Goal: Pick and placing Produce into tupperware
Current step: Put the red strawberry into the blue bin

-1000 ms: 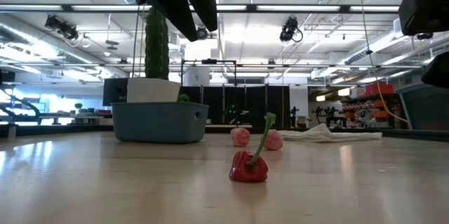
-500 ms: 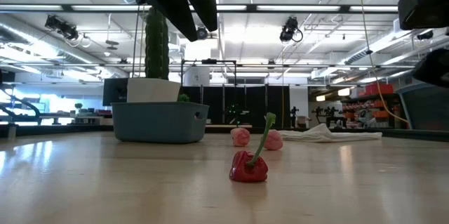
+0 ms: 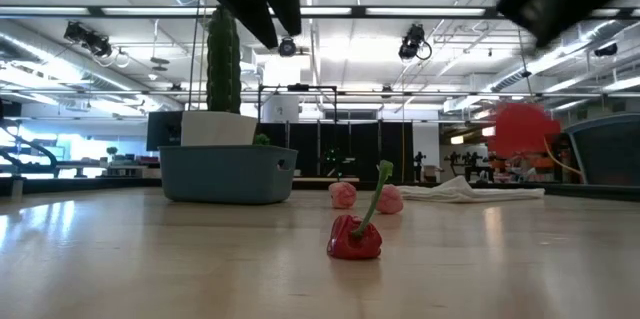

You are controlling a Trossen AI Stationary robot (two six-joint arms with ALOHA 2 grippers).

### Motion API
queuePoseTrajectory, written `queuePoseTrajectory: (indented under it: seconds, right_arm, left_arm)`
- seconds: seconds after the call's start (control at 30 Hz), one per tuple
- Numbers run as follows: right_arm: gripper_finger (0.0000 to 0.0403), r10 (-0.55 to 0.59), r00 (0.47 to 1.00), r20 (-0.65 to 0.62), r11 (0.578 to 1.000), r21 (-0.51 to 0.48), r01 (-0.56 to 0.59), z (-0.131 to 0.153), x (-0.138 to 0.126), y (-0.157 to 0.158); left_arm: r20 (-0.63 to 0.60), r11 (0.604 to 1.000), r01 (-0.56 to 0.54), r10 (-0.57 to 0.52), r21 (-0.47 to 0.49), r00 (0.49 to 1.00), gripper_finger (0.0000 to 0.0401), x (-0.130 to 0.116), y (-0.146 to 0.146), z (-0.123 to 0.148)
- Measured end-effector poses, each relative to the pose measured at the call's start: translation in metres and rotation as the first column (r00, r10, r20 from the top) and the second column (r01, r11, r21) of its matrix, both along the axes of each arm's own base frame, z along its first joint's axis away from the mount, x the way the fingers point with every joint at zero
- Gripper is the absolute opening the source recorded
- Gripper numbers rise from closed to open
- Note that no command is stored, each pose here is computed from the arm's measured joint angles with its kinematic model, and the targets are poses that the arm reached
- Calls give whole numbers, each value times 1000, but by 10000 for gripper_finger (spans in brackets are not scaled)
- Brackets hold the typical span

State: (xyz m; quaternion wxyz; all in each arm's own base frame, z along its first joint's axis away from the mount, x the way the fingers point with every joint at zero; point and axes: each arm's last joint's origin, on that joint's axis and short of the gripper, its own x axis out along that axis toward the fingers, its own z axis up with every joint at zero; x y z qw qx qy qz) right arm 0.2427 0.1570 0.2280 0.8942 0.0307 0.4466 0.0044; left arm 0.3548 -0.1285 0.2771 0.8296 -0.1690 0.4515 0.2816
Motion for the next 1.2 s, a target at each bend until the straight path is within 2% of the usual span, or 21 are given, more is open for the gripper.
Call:
queuePoseTrajectory:
  seconds: [0.13, 0.33, 0.43, 0.57, 0.7, 0.77, 0.83, 0.97, 1.2]
  right_arm:
    - [2, -13, 998, 60, 983, -182, 24, 40, 20, -22]
    - [1, 2, 979, 203, 951, -302, 60, 80, 56, -70]
    - [1, -10, 963, 269, 953, -290, 92, 88, 71, -104]
    - [0, 20, 921, 390, 990, -139, 38, 93, 89, -145]
    - [0, 33, 882, 471, 999, -45, -13, 84, 110, -170]
    - [0, 32, 880, 474, 999, -23, -24, 72, 123, -179]
    - [0, 31, 902, 431, 999, 8, -39, 51, 134, -184]
    - [0, 45, 920, 388, 999, 11, -53, 10, 157, -186]
    - [0, 59, 923, 381, 998, -7, -61, -23, 185, -189]
  left_arm:
    - [8, 1000, -3, 3, -4, 1000, 170, -13, 5, 17]
    - [59, 1000, -10, 10, -2, 998, 141, -44, 18, 56]
    - [98, 999, -29, 26, 31, 995, 128, -63, 27, 76]
    - [183, 995, -67, 53, 68, 982, 112, -87, 39, 101]
    - [261, 990, -104, 77, 91, 962, 101, -104, 48, 118]
    - [285, 988, -116, 84, 98, 955, 97, -109, 50, 123]
    - [290, 988, -118, 85, 99, 953, 93, -111, 51, 125]
    - [286, 988, -107, 73, 106, 956, 87, -112, 50, 125]
    - [268, 989, -90, 56, 116, 962, 82, -109, 44, 120]
